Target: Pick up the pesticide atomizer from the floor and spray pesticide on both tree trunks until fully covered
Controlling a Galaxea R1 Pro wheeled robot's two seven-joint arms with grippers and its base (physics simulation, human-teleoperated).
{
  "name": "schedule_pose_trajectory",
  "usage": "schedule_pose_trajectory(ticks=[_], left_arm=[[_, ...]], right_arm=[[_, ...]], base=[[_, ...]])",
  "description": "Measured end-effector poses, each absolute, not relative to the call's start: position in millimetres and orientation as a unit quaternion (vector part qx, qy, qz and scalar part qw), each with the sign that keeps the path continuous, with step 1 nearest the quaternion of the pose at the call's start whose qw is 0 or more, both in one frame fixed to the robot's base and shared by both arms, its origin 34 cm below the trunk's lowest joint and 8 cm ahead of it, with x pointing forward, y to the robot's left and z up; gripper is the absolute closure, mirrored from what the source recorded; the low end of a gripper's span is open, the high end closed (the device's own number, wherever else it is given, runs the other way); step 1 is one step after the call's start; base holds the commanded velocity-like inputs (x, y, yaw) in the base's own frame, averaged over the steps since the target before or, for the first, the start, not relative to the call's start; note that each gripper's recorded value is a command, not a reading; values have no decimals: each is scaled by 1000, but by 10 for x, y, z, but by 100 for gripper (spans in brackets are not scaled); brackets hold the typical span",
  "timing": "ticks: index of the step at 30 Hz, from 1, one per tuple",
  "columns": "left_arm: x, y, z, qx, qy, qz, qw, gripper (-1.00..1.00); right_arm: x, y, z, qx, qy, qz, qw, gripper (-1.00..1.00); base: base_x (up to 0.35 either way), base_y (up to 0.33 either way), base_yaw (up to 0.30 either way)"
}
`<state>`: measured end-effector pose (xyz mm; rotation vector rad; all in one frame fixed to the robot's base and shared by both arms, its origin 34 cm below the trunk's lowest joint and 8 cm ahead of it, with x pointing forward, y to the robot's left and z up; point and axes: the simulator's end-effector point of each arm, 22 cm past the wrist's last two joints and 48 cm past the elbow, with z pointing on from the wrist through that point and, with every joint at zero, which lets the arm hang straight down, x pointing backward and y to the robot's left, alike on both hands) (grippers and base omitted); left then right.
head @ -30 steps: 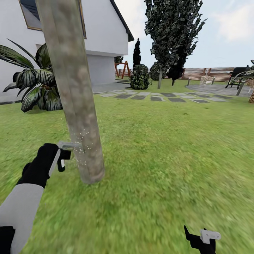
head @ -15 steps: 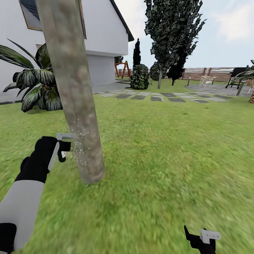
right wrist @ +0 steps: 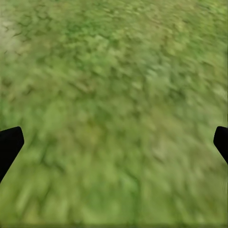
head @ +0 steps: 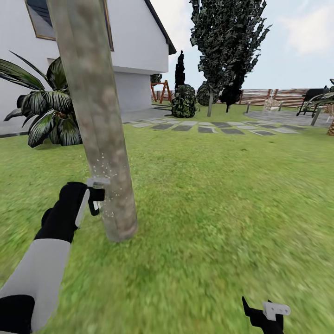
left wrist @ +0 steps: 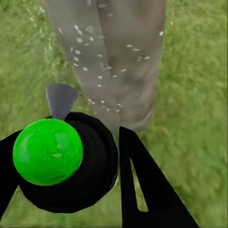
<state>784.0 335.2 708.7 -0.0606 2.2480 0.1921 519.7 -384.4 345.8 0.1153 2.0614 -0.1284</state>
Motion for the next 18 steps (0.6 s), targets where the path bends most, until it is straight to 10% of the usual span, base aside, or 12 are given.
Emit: schedule_pose_trajectory(ticks=[18], left_arm=[[7070,3703,5079,-53,925,152,344,100]], right_arm=[[5193,-3837,3451,48,857,-53,510,-100]], base=[[0,0,0]])
